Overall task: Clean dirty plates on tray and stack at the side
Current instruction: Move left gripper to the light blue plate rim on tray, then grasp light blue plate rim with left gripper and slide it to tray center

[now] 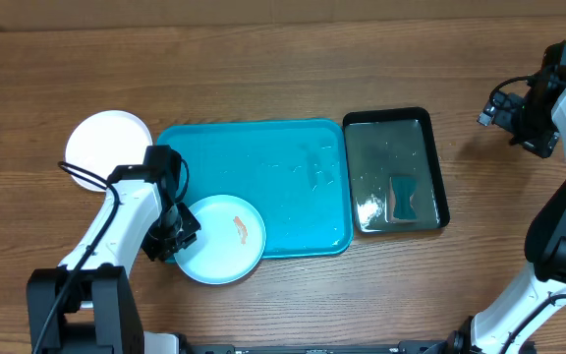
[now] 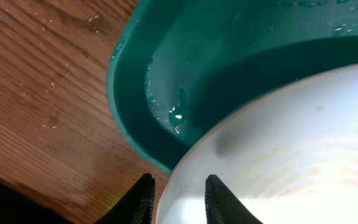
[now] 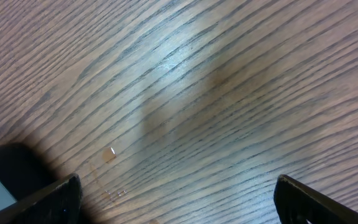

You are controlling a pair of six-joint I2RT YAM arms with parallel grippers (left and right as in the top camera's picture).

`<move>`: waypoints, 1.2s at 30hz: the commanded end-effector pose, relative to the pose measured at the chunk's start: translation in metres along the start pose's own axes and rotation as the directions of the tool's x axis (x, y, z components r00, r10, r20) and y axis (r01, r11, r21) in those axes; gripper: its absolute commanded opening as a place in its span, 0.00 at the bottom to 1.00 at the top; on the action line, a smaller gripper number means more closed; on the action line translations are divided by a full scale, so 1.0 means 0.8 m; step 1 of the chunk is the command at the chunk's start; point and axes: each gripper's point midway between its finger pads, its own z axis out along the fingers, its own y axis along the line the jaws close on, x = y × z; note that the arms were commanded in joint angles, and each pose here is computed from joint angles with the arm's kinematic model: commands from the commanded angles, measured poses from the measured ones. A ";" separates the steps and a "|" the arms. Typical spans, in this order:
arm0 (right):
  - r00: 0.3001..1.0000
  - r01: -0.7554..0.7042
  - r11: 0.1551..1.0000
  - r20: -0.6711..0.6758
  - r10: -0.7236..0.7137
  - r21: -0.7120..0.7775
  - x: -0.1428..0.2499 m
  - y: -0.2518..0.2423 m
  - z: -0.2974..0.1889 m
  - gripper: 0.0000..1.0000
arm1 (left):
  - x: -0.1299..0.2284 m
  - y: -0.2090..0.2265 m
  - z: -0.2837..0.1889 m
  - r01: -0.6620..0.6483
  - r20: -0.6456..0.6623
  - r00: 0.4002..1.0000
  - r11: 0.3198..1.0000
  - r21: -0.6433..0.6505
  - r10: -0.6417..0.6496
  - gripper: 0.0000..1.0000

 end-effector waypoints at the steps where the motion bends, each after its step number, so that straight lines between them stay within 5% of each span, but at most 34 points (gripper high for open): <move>1: 0.999 -0.004 1.000 0.038 0.004 -0.009 -0.011 0.001 -0.016 1.00 | 0.003 0.008 0.008 -0.006 -0.013 1.000 0.999 -0.032 0.005 0.23; 16: 0.999 -0.004 1.000 0.038 0.004 -0.009 -0.011 0.001 -0.016 1.00 | 0.013 0.014 0.016 -0.026 -0.036 0.999 0.998 -0.048 0.024 0.21; 22: 0.999 -0.004 1.000 0.038 0.004 -0.009 -0.011 0.001 -0.016 1.00 | 0.016 0.013 0.018 -0.028 -0.049 0.998 0.999 -0.040 0.027 0.06; 36: 0.999 -0.004 1.000 0.038 0.004 -0.009 -0.011 0.001 -0.016 1.00 | 0.008 -0.070 0.008 -0.029 -0.056 0.997 0.957 0.287 0.047 0.04</move>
